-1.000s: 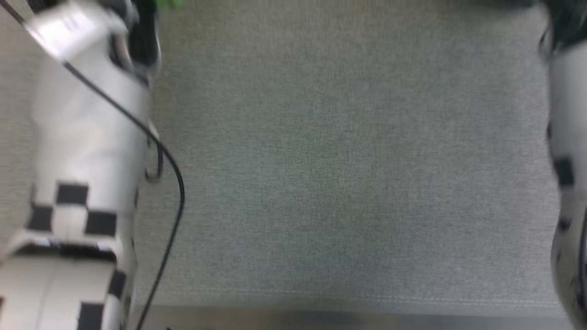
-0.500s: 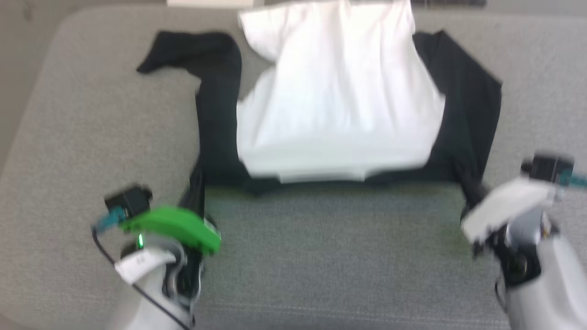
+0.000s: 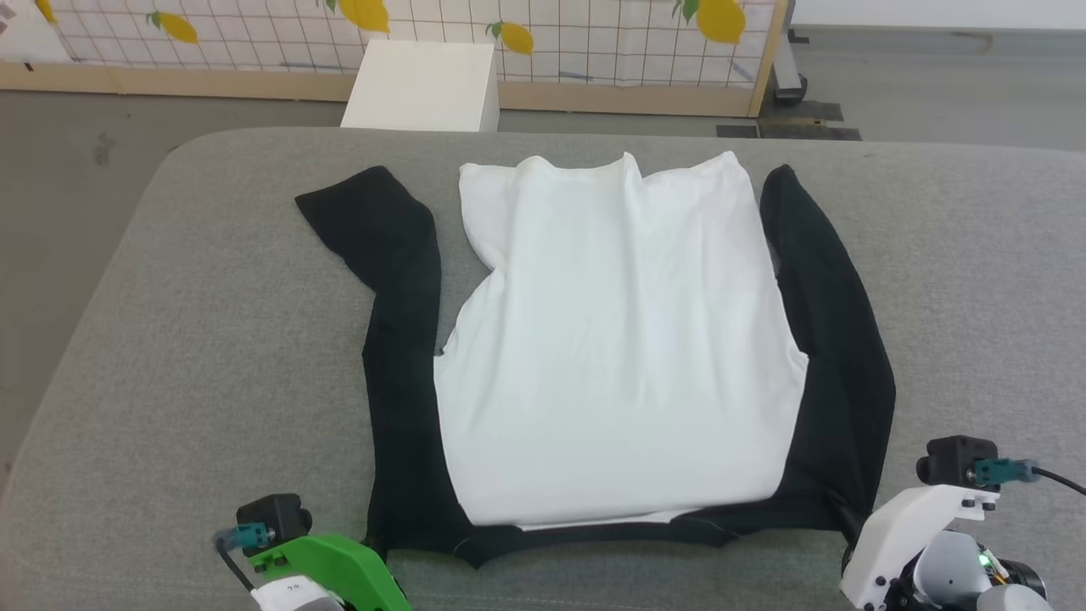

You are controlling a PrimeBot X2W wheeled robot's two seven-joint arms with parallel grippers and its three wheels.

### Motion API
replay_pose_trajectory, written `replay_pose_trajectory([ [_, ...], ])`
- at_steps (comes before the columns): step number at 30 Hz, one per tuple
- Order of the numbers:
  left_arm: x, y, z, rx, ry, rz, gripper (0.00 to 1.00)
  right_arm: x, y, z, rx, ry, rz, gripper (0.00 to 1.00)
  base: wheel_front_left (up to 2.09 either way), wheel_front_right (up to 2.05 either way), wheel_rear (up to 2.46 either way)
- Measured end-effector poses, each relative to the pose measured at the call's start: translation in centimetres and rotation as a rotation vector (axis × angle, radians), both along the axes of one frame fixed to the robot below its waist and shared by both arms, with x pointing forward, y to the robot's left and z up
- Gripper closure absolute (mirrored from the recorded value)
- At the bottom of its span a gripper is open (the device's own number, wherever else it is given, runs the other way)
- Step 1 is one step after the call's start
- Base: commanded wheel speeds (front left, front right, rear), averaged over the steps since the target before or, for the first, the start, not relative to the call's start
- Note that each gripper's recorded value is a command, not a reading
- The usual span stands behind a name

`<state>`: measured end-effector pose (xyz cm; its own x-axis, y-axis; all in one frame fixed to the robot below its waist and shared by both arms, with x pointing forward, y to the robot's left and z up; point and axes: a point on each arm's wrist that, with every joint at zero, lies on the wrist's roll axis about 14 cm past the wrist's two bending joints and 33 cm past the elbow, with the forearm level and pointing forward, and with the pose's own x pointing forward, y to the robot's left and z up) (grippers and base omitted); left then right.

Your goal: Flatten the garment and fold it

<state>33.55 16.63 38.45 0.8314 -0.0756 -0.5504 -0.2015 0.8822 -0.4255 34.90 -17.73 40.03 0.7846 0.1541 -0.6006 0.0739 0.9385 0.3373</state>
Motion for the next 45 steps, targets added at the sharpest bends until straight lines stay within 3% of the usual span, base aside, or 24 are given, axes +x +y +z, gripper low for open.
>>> replay_pose_trajectory([
  [8, -0.1, -0.1, -1.5, 0.014, 0.062, -0.010, 1.00, -1.1, 0.8, -2.2, -0.116, 0.129, 0.100, 1.00, 0.00, 0.00, 0.00],
  [9, 0.0, -0.1, -1.7, 0.016, 0.067, -0.010, 0.74, -1.0, 0.9, -2.4, -0.122, 0.141, 0.107, 1.00, 0.00, 0.00, 0.00],
  [10, 0.1, 0.0, -1.7, 0.016, 0.070, -0.010, 0.15, -1.0, 0.9, -2.5, -0.129, 0.147, 0.113, 1.00, 0.00, 0.00, 0.00],
  [11, 0.2, 0.0, -1.8, 0.013, 0.074, -0.008, 0.00, -0.8, 1.0, -2.5, -0.127, 0.147, 0.115, 1.00, 0.00, 0.00, 0.00],
  [12, 0.3, 0.1, -1.8, 0.009, 0.075, -0.002, 0.00, -0.6, 1.1, -2.4, -0.118, 0.141, 0.112, 0.18, 0.00, 0.00, 0.00],
  [13, 0.4, 0.6, -1.8, 0.010, 0.073, 0.012, 0.00, -0.4, 0.9, -2.3, -0.124, 0.134, 0.110, 0.00, 0.00, 0.00, 0.00],
  [22, 1.8, 5.0, 1.3, 0.038, -0.012, 0.111, 0.00, 0.7, -1.1, 0.7, -0.044, 0.024, 0.014, 0.00, 0.00, 0.00, 0.00],
  [31, 5.2, 8.3, 12.1, 0.195, -0.484, 0.189, 0.00, 2.4, -5.2, 5.8, -0.035, -0.103, -0.103, 0.00, 0.00, 0.00, 0.00],
  [34, 6.0, 8.3, 15.0, 0.281, -0.651, 0.188, 0.00, 5.3, -6.0, 8.3, -0.046, -0.163, -0.118, 0.00, 0.00, 0.00, 0.00],
  [38, 7.2, 7.4, 16.3, 0.329, -0.732, 0.163, 0.00, 9.9, -6.1, 10.8, -0.067, -0.213, -0.101, 0.00, 0.00, 0.00, 0.00],
  [45, 9.7, 6.4, 16.8, 0.345, -0.791, 0.172, 0.00, 16.8, -7.0, 8.8, -0.216, -0.090, -0.057, 0.00, 0.00, 0.00, 0.00],
])
